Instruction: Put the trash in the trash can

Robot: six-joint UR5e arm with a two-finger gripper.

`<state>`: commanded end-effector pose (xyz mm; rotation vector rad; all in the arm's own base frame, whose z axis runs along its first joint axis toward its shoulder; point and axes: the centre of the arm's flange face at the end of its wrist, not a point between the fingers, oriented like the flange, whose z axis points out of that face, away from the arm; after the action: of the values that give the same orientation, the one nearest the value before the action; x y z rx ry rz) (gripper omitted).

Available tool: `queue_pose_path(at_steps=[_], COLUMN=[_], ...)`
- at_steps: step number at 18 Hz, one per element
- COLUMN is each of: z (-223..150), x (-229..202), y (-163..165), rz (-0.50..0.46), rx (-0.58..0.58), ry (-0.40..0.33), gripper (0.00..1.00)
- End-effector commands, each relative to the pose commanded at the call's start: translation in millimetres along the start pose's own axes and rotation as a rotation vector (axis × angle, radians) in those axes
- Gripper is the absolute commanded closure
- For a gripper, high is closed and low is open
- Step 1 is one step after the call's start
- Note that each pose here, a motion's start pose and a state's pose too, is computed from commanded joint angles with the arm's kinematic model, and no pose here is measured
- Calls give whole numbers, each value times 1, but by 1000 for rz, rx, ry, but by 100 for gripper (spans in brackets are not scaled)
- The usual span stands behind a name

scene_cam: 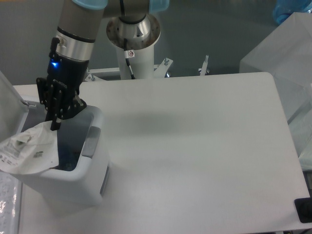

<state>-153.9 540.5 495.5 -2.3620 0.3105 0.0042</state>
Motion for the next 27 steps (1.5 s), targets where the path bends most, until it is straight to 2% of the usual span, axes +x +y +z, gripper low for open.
queue_pose_path(at_steps=[1, 8, 9, 11, 15, 17, 20, 22, 24, 27], z=[-4, -30, -36, -57, -103, -116, -125, -129, -117, -129], x=[-2, -6, -13, -42, -123, -162, -205, -235, -254, -274], y=[-3, 1, 2, 8, 30, 21, 38, 61, 76, 94], rz=[-3, -44, -79, -263, -385, -393, -420, -429, -361, -308], rx=[7, 27, 32, 55, 98, 114, 88, 53, 13, -14], ry=[-6, -45, -62, -118, -257, -311, -388, -431, -428, -460], gripper=[0, 0, 0, 0, 0, 0, 0, 0, 0, 0])
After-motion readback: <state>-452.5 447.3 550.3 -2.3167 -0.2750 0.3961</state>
